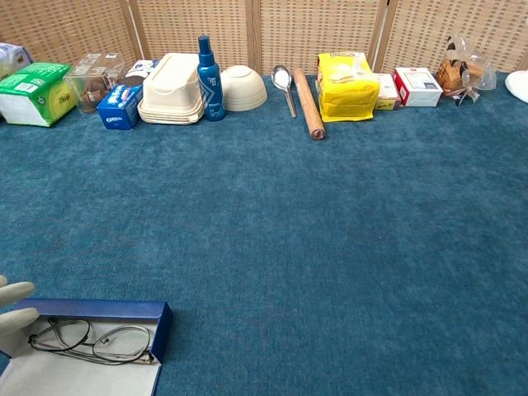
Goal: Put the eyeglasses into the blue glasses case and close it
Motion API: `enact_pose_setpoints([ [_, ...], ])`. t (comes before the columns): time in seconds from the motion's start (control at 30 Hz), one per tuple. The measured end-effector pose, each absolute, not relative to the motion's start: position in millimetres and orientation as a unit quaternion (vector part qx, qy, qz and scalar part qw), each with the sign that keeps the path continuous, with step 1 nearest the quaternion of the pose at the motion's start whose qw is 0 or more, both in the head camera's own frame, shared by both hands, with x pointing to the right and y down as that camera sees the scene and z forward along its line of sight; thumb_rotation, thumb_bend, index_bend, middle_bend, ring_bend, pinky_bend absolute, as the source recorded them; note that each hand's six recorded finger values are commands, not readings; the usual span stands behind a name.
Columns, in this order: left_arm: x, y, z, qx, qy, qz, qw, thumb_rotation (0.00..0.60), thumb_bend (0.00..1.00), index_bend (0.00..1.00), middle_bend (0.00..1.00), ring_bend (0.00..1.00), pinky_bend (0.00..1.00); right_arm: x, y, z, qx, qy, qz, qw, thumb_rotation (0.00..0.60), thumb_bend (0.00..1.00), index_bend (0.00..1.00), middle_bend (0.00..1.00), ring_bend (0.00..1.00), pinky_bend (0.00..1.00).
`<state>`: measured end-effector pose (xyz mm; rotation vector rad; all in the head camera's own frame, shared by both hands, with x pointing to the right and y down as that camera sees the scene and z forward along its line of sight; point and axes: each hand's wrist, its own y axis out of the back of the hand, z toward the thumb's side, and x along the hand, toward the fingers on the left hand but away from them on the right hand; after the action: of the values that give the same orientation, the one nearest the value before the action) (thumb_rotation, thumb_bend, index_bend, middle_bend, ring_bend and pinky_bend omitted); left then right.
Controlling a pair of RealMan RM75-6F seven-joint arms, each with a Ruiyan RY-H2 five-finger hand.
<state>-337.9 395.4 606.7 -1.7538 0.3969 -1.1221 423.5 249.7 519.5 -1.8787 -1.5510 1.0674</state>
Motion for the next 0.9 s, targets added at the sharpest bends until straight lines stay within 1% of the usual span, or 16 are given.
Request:
enact_pose_setpoints([
  [0.23,-348.2,408.5,608.0,-0.703,0.159,-0.465,0.514,0.535,0.26,0.00,0.00,0.00,0.00,424.7,251.6,515.2,-0.689,-0.567,0.383,0.238,0.600,0.39,0.00,0.28,0.09,0.19],
  [0.4,-354.7,416.2,610.7,-0.699,0.161,-0.472,0.513,0.529,0.26,0.00,0.00,0.00,0.00,426.2,255.2,513.8,-0.689,-0.568,0.383,0.237,0.600,0.39,0.00,0.28,0.08,0.19],
  [0.9,-355.4,414.1,624.2,-0.694,0.135,-0.475,0.524,0.524,0.27,0.00,0.00,0.00,0.00,437.8,266.3,500.7,-0.679,-0.581,0.380,0.240,0.600,0.39,0.00,0.28,0.09,0.19],
])
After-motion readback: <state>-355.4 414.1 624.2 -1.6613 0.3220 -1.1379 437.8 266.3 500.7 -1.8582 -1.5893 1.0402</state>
